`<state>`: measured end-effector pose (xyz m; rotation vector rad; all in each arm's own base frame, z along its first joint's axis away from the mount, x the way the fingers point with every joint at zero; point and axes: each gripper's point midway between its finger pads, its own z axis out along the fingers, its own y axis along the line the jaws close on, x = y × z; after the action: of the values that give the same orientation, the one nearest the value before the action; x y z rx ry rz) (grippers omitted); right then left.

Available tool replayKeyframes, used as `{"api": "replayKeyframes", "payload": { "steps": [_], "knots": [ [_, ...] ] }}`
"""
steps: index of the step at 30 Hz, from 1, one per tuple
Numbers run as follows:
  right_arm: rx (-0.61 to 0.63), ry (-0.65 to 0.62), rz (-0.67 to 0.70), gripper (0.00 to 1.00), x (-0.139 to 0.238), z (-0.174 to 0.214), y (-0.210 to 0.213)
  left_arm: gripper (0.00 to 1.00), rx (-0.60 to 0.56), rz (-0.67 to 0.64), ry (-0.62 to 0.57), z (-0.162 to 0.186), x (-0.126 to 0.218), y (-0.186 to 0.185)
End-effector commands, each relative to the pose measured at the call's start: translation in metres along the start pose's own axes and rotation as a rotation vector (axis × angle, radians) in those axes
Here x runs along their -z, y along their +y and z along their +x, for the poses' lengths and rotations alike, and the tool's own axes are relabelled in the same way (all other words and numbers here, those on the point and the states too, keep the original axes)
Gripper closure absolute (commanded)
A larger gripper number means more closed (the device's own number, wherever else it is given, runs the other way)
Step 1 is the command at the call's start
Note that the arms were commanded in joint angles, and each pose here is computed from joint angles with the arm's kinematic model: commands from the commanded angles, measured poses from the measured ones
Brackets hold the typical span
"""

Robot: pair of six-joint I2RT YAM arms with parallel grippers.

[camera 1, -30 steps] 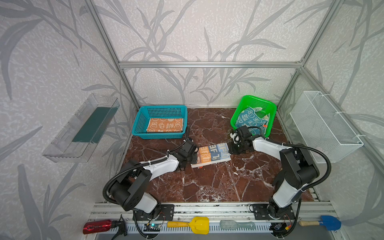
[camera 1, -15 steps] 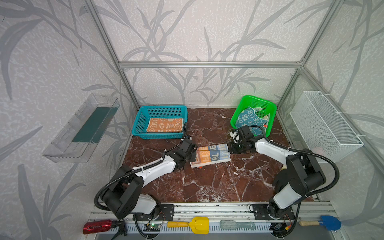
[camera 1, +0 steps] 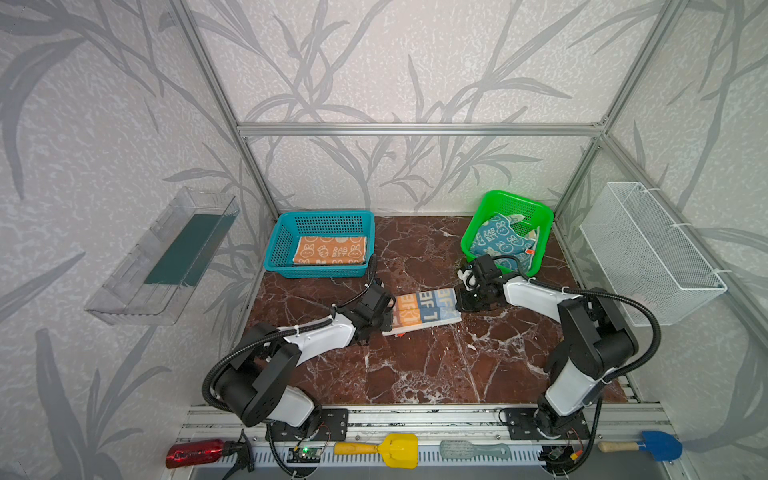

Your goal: Fold and stack the towels

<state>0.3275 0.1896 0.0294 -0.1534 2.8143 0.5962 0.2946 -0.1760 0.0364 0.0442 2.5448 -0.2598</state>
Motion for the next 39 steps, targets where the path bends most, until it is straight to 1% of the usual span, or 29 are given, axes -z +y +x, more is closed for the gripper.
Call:
{"api": "replayKeyframes", "payload": {
  "steps": [1,8,10,12,13,15,17,19,23,24,25,26,28,30,31,32,34,36,37,39],
  "knots": [
    [0.007,-0.010,0.019,1.00,-0.001,-0.008,-0.004,1.00,0.013,-0.018,0.021,0.010,-0.004,0.005],
    [0.005,-0.017,0.020,1.00,0.001,-0.010,-0.003,1.00,0.004,-0.010,0.012,0.007,0.000,0.002],
    [0.003,-0.013,0.019,0.97,0.000,-0.010,-0.003,1.00,0.004,-0.005,0.015,0.006,0.001,0.000],
    [0.001,-0.010,0.012,0.93,-0.001,-0.009,-0.002,0.96,0.003,0.011,0.011,0.004,0.004,-0.003],
    [0.002,-0.013,0.007,0.91,0.000,-0.010,-0.001,0.91,0.003,0.024,0.007,0.003,0.006,-0.006],
    [0.008,-0.025,0.000,0.86,0.005,-0.011,0.002,0.76,0.000,0.057,-0.010,-0.003,0.012,-0.012],
    [0.018,-0.042,-0.011,0.76,0.010,-0.015,0.006,0.60,-0.008,0.094,-0.033,-0.011,0.021,-0.019],
    [0.028,-0.058,-0.025,0.67,0.018,-0.019,0.011,0.48,-0.011,0.127,-0.066,-0.021,0.033,-0.027],
    [0.045,-0.107,-0.047,0.48,0.039,-0.026,0.022,0.31,-0.007,0.181,-0.133,-0.038,0.058,-0.037],
    [0.046,-0.119,-0.052,0.42,0.044,-0.027,0.025,0.25,0.000,0.192,-0.153,-0.043,0.064,-0.038],
    [0.044,-0.132,-0.063,0.36,0.050,-0.028,0.028,0.19,0.011,0.203,-0.176,-0.046,0.070,-0.039],
    [0.040,-0.142,-0.080,0.32,0.055,-0.028,0.032,0.16,0.023,0.218,-0.204,-0.051,0.074,-0.040],
    [0.018,-0.159,-0.133,0.23,0.062,-0.028,0.041,0.08,0.063,0.233,-0.222,-0.056,0.079,-0.041],
    [-0.018,-0.169,-0.224,0.15,0.066,-0.027,0.055,0.06,0.119,0.285,-0.219,-0.056,0.080,-0.049],
    [-0.036,-0.170,-0.272,0.11,0.067,-0.026,0.062,0.05,0.166,0.317,-0.207,-0.055,0.078,-0.054],
    [-0.054,-0.167,-0.313,0.09,0.066,-0.025,0.069,0.05,0.217,0.339,-0.188,-0.052,0.073,-0.056],
    [-0.075,-0.154,-0.371,0.05,0.062,-0.020,0.077,0.05,0.280,0.376,-0.150,-0.046,0.063,-0.062],
    [-0.085,-0.135,-0.396,0.03,0.055,-0.015,0.080,0.04,0.352,0.398,-0.113,-0.038,0.052,-0.065],
    [-0.094,-0.126,-0.398,0.02,0.051,-0.011,0.079,0.04,0.372,0.422,-0.104,-0.034,0.047,-0.067],
    [-0.121,-0.108,-0.412,0.01,0.043,-0.004,0.076,0.04,0.418,0.423,-0.088,-0.028,0.039,-0.066]
  ]
}}
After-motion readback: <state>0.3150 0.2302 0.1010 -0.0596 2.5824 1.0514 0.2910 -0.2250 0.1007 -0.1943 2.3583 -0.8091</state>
